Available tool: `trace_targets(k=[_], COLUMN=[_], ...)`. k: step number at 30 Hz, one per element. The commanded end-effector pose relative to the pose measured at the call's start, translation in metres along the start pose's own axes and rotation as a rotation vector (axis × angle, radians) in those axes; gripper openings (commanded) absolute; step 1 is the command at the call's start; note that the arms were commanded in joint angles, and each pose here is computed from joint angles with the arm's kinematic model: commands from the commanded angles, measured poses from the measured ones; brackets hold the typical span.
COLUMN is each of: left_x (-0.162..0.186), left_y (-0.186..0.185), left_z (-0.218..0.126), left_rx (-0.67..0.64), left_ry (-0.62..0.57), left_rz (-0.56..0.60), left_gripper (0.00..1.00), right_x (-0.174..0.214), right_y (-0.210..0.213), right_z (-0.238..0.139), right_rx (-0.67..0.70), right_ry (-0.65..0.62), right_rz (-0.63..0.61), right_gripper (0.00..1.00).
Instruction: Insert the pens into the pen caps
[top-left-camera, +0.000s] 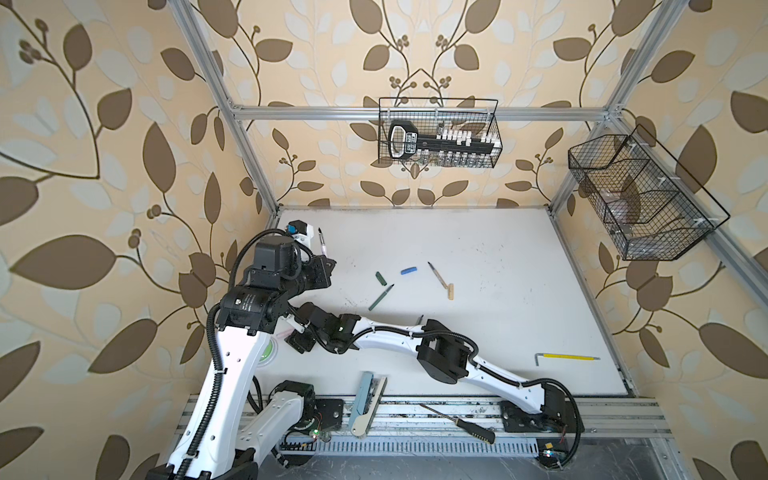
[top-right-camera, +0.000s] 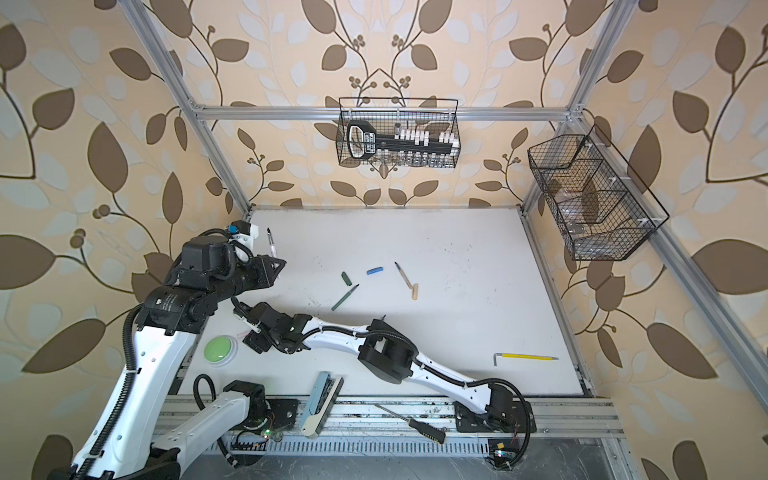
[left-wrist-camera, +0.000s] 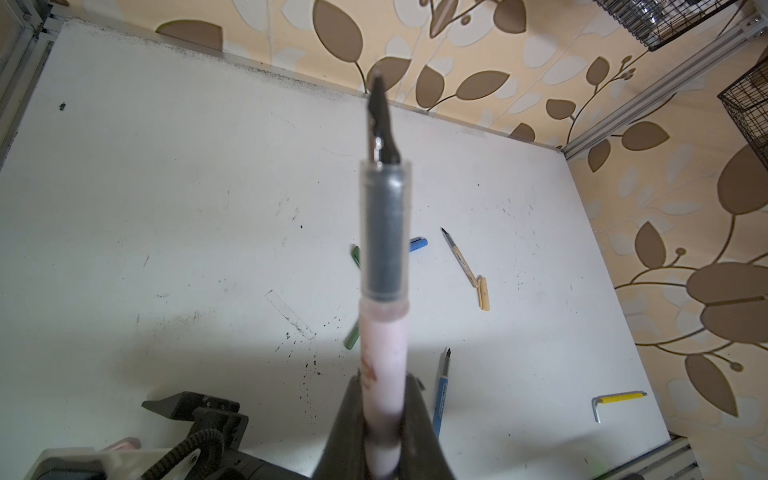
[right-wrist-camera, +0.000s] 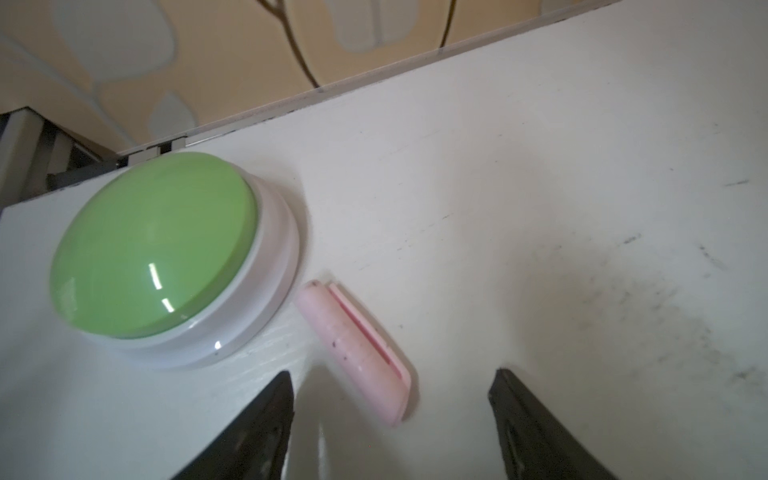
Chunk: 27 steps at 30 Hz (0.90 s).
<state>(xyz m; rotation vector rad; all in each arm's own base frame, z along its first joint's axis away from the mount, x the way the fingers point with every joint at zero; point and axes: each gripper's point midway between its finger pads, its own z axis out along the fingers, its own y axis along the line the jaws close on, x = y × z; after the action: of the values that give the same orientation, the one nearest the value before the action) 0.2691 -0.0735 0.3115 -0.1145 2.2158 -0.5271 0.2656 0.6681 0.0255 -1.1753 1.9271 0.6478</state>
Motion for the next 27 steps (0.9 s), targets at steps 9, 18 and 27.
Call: trace_targets(k=[9,18,27], left_x=[0.014,0.107,0.189], left_y=[-0.008,-0.059,-0.084], left_z=[0.039,0.128,0.205], left_rx=[0.094,0.114,0.028], left_ry=[0.099,0.370,0.548], left_rz=[-0.075,0.056,0.251], left_gripper=[0.05,0.02,0.00], right_x=[0.023,0.104,0.166], right_y=[-0.092,-0.156,-0.205], right_z=[-0.221,-0.383,-0.487], right_rx=[0.296,0.527,0.637], right_ry=[-0.074,-0.094,-0.252], right_rz=[0.203,0.471,0.695], right_gripper=[0.75,0.77,0.79])
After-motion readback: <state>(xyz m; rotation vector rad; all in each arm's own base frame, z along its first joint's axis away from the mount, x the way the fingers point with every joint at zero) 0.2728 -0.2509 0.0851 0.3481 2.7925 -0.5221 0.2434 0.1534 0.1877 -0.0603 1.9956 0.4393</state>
